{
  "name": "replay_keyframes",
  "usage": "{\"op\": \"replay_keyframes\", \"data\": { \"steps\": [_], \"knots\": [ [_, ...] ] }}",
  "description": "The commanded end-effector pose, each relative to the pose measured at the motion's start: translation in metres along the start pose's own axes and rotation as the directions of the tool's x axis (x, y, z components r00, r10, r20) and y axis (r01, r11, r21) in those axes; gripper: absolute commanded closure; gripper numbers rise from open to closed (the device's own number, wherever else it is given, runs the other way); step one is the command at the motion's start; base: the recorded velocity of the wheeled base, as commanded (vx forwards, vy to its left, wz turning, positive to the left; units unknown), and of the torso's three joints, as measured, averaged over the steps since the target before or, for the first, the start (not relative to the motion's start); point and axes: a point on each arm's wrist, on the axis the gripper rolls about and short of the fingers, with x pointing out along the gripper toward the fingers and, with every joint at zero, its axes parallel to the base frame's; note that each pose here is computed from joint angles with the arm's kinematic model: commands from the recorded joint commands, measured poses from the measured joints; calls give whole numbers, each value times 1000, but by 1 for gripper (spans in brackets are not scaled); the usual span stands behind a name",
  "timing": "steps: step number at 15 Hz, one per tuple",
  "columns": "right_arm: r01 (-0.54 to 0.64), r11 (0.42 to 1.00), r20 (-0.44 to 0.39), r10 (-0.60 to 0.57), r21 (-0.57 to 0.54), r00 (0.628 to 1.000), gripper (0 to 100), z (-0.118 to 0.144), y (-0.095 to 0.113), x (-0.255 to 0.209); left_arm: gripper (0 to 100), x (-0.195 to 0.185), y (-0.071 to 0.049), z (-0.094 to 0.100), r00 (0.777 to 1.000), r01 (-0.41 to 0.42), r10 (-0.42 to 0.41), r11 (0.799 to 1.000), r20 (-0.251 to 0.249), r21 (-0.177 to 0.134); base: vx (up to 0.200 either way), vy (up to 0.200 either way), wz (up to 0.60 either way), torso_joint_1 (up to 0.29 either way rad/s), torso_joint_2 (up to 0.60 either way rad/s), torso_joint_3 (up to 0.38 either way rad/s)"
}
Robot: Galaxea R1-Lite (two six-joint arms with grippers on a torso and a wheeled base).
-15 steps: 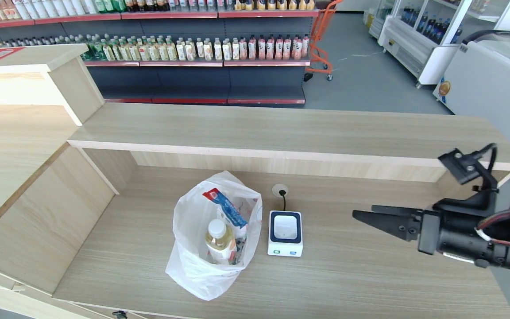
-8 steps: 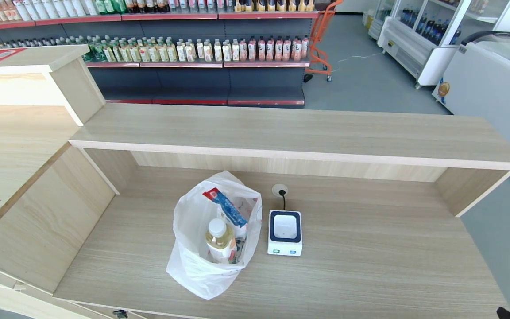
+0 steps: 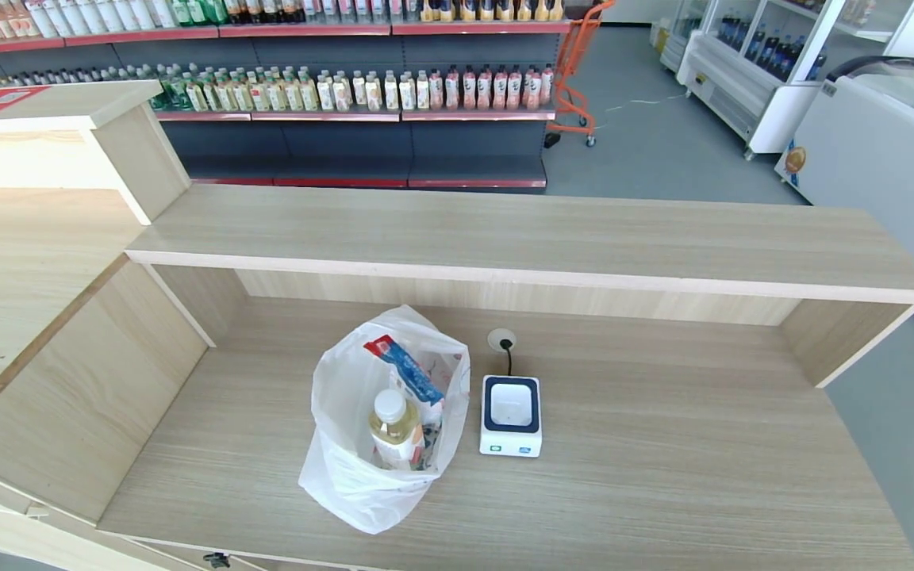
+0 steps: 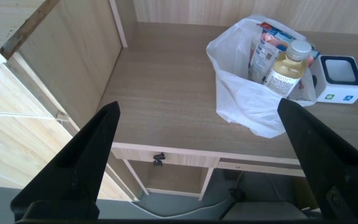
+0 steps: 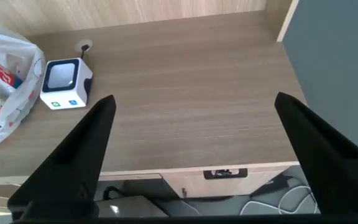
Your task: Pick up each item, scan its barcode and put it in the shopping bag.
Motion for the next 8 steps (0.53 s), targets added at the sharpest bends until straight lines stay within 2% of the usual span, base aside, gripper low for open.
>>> {"op": "replay_keyframes", "data": {
  "steps": [1, 8],
  "knots": [
    [1, 1000, 5, -1, -6, 1000, 100, -1, 0, -1, 0, 0, 0, 0, 1000, 0, 0, 1000, 0, 0, 0, 0, 0, 0, 0, 0],
    [1, 1000, 5, -1, 14, 1000, 100, -1, 0, -1, 0, 0, 0, 0, 1000, 0, 0, 1000, 0, 0, 0, 0, 0, 0, 0, 0]
  ]
}}
